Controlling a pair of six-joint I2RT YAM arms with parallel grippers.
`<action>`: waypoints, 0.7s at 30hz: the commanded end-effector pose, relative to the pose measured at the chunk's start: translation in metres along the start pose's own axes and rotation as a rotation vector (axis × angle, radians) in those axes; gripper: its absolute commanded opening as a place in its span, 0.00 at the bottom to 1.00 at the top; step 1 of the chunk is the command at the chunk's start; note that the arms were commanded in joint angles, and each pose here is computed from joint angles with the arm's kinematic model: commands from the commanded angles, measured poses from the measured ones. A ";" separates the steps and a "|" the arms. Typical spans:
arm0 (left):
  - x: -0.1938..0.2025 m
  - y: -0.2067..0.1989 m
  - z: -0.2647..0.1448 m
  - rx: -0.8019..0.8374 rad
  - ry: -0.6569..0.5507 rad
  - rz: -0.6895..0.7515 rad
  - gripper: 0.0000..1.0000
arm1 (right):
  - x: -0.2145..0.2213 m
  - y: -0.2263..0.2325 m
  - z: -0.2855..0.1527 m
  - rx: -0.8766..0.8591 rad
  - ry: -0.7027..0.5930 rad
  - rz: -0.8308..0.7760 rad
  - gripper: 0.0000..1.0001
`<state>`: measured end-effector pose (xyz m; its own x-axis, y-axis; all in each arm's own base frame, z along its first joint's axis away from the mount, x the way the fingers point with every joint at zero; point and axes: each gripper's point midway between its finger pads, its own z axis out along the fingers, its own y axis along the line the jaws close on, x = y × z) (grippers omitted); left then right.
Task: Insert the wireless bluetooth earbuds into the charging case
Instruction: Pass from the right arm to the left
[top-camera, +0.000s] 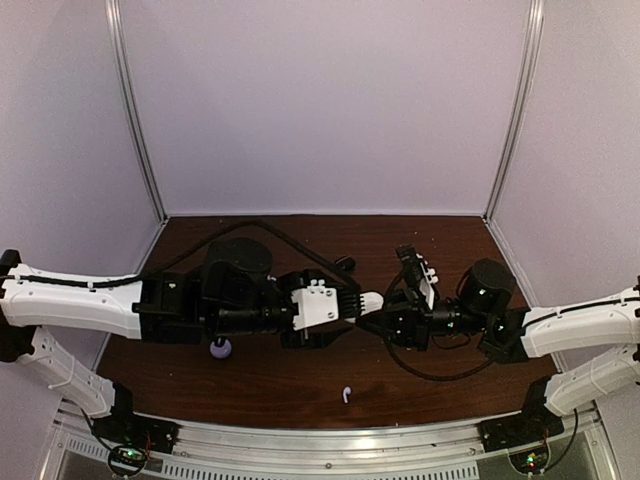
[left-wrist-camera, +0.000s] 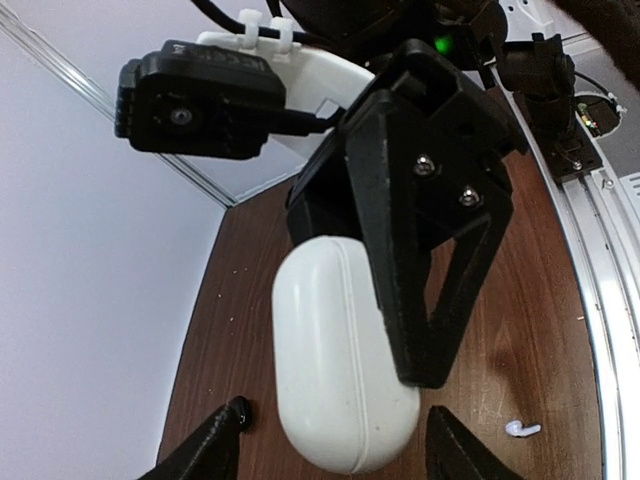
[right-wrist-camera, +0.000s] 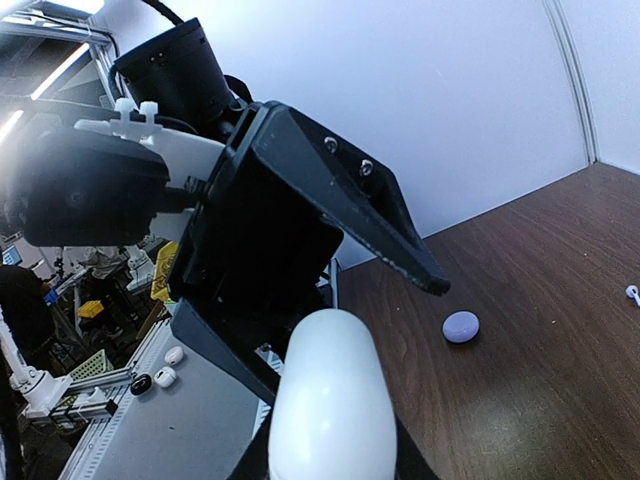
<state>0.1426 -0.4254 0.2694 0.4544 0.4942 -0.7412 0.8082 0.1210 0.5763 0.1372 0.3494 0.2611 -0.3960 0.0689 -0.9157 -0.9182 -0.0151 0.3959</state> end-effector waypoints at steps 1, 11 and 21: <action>-0.029 0.011 0.001 -0.027 -0.087 0.038 0.62 | -0.013 0.002 0.002 -0.007 -0.046 -0.011 0.00; -0.035 0.008 0.014 -0.047 -0.085 0.087 0.58 | -0.011 0.000 0.003 -0.005 -0.041 0.002 0.00; -0.029 0.009 0.019 -0.067 -0.060 0.086 0.26 | -0.014 -0.002 -0.002 0.011 -0.058 -0.001 0.13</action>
<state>0.1463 -0.4414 0.2643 0.5227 0.5254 -0.6713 0.7516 0.0876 0.6537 0.1449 0.3489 0.2611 -0.4067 0.0876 -0.9093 -0.9127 0.0034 0.4086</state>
